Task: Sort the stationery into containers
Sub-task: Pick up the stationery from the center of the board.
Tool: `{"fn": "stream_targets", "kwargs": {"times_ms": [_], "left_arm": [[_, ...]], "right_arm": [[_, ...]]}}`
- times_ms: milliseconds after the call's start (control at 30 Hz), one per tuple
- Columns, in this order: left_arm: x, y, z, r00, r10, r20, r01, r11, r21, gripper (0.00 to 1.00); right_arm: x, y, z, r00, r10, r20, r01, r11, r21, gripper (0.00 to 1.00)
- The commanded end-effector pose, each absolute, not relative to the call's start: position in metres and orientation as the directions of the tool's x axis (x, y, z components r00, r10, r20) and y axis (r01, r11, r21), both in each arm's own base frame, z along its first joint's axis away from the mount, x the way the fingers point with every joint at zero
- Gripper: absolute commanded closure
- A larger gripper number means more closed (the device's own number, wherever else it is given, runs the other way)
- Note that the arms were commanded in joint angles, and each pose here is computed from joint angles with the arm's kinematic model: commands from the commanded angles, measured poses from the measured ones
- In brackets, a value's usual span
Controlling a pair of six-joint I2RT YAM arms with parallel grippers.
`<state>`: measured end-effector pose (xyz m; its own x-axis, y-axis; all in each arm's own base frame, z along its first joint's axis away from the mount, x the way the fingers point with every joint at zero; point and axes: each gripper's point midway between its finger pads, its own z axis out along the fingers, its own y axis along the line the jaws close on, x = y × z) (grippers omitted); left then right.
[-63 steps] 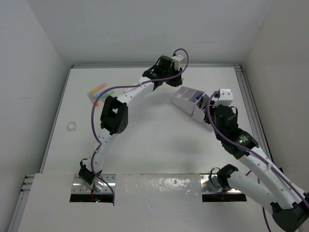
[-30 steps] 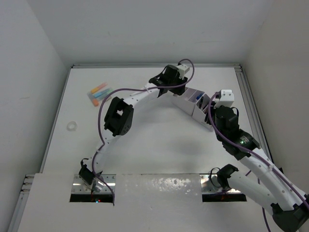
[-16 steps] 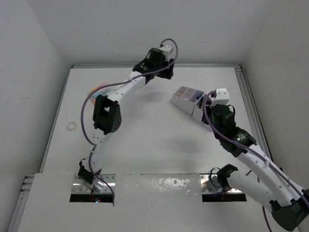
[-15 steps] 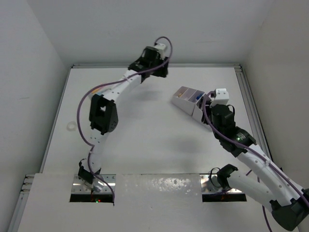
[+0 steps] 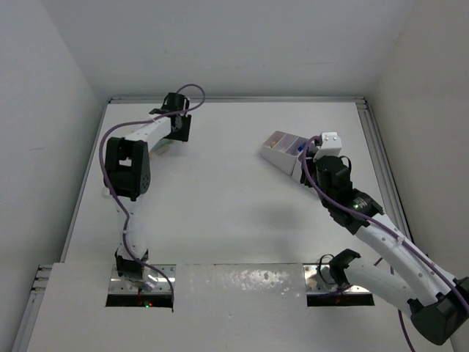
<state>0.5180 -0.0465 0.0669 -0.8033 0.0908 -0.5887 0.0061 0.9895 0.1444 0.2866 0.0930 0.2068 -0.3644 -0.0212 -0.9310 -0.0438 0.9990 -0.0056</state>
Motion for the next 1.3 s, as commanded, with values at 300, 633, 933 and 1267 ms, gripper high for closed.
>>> {"fn": "stream_targets", "kwargs": {"times_ms": [300, 633, 933, 1267], "left_arm": [[0.518, -0.016, 0.045, -0.839, 0.231, -0.493, 0.140, 0.967, 0.214, 0.56], [0.504, 0.006, 0.039, -0.858, 0.205, -0.472, 0.121, 0.972, 0.202, 0.56], [0.490, 0.021, 0.025, -0.884, 0.174, -0.434, 0.108, 0.979, 0.174, 0.59], [0.464, -0.002, 0.013, -0.897, 0.206, -0.391, 0.185, 0.979, 0.091, 0.90]], "right_arm": [[0.292, 0.099, 0.224, -0.317, -0.012, -0.948, -0.060, 0.998, 0.007, 0.60], [0.292, 0.098, 0.225, -0.315, -0.014, -0.949, -0.057, 0.998, 0.004, 0.60], [0.290, 0.095, 0.226, -0.309, -0.013, -0.951, -0.049, 0.999, 0.002, 0.60], [0.288, 0.091, 0.228, -0.299, -0.004, -0.954, -0.035, 0.999, 0.006, 0.59]]}}
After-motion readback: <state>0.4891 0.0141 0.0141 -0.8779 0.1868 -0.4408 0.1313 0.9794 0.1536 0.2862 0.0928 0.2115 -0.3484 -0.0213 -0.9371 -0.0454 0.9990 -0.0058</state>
